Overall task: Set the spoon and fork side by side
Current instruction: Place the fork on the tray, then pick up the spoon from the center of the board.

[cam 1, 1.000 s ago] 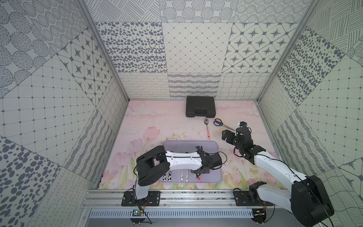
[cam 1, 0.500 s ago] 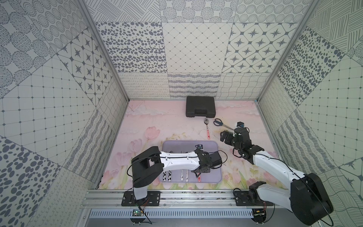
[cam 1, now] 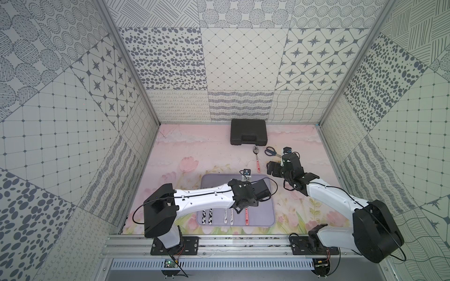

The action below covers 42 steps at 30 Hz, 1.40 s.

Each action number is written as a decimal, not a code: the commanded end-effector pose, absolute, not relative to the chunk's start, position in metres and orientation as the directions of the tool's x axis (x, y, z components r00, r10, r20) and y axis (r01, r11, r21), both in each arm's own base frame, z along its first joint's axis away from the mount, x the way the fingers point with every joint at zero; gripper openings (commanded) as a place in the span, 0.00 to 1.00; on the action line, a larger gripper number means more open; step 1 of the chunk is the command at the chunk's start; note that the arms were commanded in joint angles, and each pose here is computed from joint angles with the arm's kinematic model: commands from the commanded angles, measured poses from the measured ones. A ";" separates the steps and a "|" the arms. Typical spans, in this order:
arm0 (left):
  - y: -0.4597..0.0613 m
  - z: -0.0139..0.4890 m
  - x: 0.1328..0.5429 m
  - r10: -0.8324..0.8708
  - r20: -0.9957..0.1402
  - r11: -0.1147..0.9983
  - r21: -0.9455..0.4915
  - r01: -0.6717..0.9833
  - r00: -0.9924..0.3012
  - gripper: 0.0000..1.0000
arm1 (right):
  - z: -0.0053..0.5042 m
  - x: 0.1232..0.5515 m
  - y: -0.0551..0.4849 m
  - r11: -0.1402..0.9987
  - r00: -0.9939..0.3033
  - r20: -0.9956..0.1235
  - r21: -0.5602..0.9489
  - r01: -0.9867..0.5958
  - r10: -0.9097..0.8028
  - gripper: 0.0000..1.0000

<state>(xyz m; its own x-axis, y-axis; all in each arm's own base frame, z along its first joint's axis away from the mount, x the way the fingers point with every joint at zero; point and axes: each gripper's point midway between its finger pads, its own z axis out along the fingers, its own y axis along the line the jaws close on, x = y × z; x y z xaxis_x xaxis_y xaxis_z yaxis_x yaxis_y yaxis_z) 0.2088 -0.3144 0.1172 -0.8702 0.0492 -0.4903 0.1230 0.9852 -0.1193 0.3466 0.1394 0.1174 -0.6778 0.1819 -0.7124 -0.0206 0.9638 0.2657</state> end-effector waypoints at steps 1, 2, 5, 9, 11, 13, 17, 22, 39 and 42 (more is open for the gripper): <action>-0.288 0.136 0.237 0.104 -0.576 0.981 -0.075 0.179 -0.811 0.82 | 0.121 0.356 0.147 0.974 -0.678 -0.725 0.220 -0.061 0.121 0.91; -0.284 0.139 0.241 0.095 -0.583 0.981 -0.085 0.176 -0.807 0.86 | 0.119 0.358 0.148 0.975 -0.685 -0.720 0.211 -0.061 0.113 0.91; -0.268 0.145 0.252 0.072 -0.607 0.978 -0.113 0.176 -0.792 0.96 | 0.110 0.364 0.153 0.980 -0.707 -0.702 0.188 -0.068 0.086 0.90; -0.245 0.155 0.264 0.008 -0.642 0.973 -0.172 0.154 -0.767 1.00 | 0.097 0.377 0.161 0.986 -0.736 -0.676 0.146 -0.080 0.040 0.89; -0.230 0.155 0.267 -0.022 -0.647 0.972 -0.194 0.136 -0.762 1.00 | 0.093 0.383 0.167 0.987 -0.748 -0.663 0.128 -0.093 0.016 0.89; -0.217 0.160 0.274 -0.064 -0.666 0.969 -0.221 0.114 -0.743 1.00 | 0.089 0.389 0.172 0.988 -0.763 -0.647 0.113 -0.104 -0.006 0.87; -0.191 0.159 0.280 -0.100 -0.679 0.973 -0.219 0.071 -0.727 1.00 | 0.081 0.400 0.185 0.988 -0.791 -0.609 0.082 -0.130 -0.053 0.85; -0.170 0.149 0.286 -0.139 -0.670 0.970 -0.241 0.037 -0.729 1.00 | 0.070 0.411 0.196 0.986 -0.825 -0.553 0.039 -0.162 -0.114 0.78; -0.149 0.110 0.286 -0.164 -0.590 0.968 -0.249 -0.015 -0.791 1.00 | 0.036 0.427 0.211 0.985 -0.900 -0.406 -0.006 -0.172 -0.160 0.48; -0.152 0.109 0.287 -0.165 -0.583 0.966 -0.260 -0.010 -0.795 1.00 | 0.033 0.428 0.213 0.985 -0.904 -0.395 -0.016 -0.169 -0.162 0.45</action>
